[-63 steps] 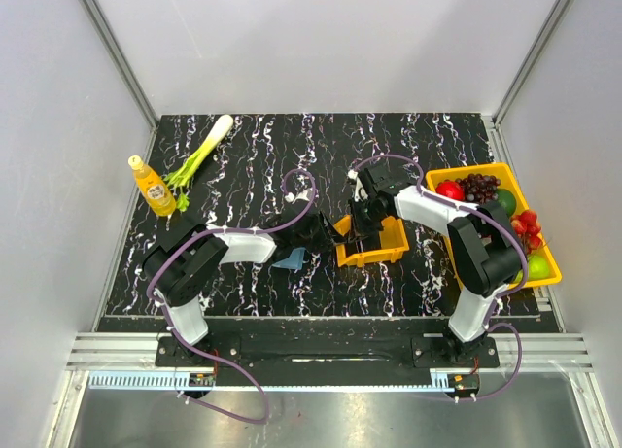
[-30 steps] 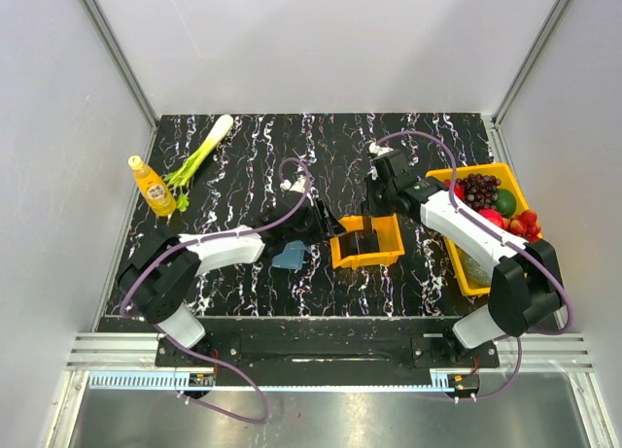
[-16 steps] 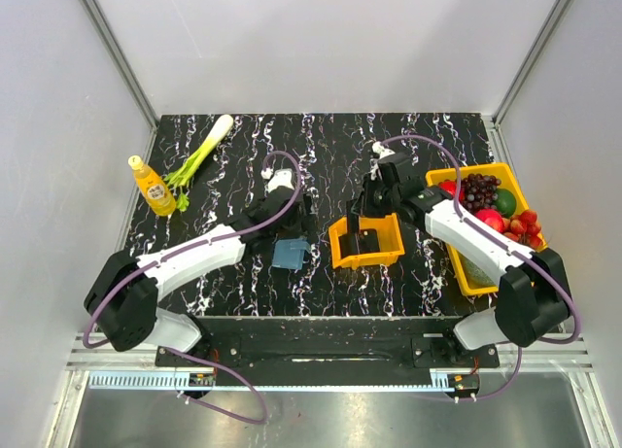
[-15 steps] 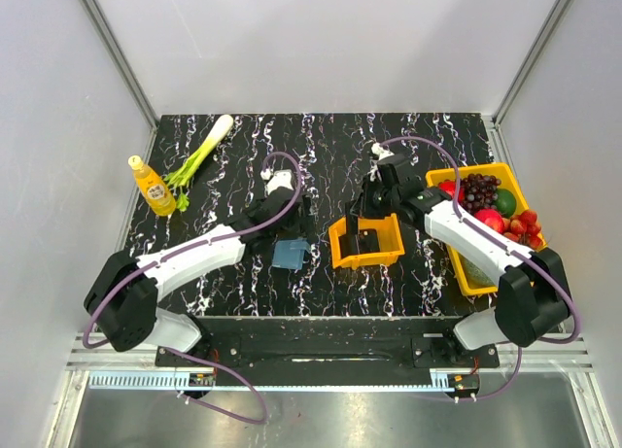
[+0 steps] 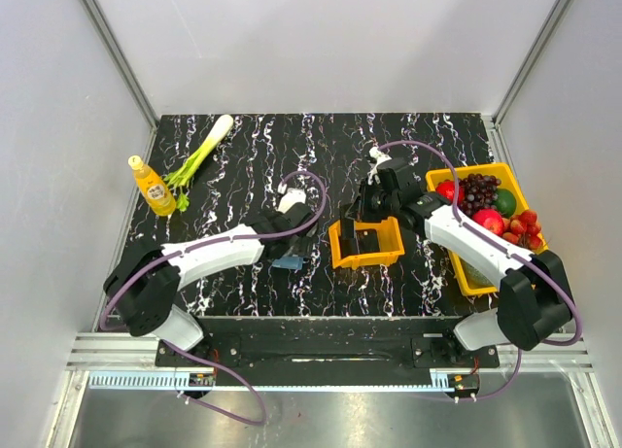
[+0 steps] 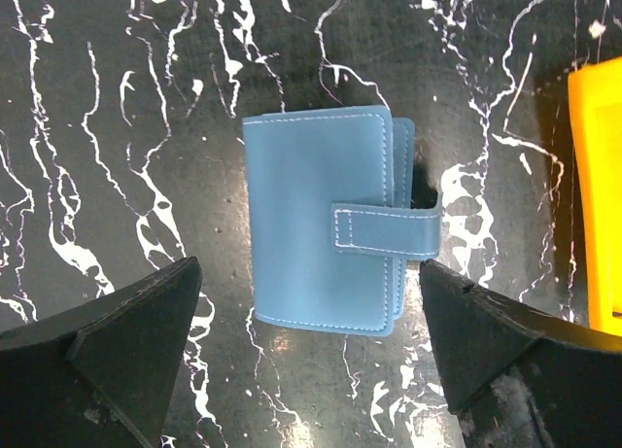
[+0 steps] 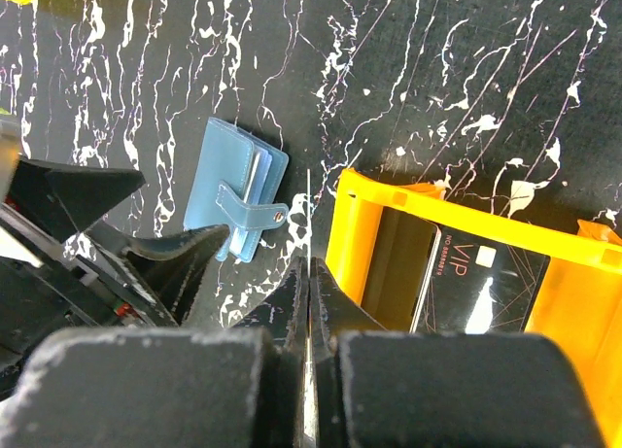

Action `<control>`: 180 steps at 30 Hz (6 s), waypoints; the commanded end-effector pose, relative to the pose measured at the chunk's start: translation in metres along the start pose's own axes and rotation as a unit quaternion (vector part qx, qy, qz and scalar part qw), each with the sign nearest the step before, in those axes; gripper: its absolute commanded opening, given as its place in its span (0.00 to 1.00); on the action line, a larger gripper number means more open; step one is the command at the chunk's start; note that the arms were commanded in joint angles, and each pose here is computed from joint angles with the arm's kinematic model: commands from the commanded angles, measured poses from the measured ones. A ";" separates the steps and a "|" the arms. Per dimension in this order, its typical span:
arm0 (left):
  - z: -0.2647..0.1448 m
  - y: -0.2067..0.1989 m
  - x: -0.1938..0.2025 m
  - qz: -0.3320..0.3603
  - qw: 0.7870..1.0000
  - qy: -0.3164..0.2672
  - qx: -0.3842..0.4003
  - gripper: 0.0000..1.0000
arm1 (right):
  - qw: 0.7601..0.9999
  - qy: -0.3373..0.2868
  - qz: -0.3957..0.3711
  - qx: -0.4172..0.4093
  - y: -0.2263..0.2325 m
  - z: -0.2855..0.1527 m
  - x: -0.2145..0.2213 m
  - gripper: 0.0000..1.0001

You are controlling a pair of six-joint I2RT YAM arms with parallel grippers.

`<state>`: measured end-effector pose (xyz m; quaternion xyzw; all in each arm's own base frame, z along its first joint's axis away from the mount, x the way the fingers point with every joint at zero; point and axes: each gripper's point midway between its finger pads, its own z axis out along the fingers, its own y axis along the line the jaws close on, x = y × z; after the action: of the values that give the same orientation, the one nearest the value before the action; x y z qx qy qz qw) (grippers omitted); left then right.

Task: Put the credit cards into the card holder
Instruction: Pick up the credit card from the storage box, then open the card holder at the center of the board, then insert the credit card into the card holder.

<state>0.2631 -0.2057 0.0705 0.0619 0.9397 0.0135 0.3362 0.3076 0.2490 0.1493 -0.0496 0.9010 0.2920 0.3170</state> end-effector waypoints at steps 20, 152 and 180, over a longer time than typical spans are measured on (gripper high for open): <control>0.021 -0.008 0.005 0.065 0.995 0.003 -0.072 0.99 | 0.999 -0.018 -0.021 -0.030 0.010 -0.006 0.000 0.00; 0.024 0.008 0.100 -0.289 0.953 0.028 0.087 0.00 | 0.983 0.080 0.109 -0.127 0.032 0.088 0.101 0.00; -0.031 -0.016 0.028 -0.306 0.908 -0.118 0.261 0.91 | 0.991 0.089 0.070 -0.075 0.033 0.087 0.085 0.00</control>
<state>0.2127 -0.2013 0.0485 -0.1571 0.8701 -0.2818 0.3727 0.2705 0.3261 0.0472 -0.0201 0.9066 0.3768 0.1887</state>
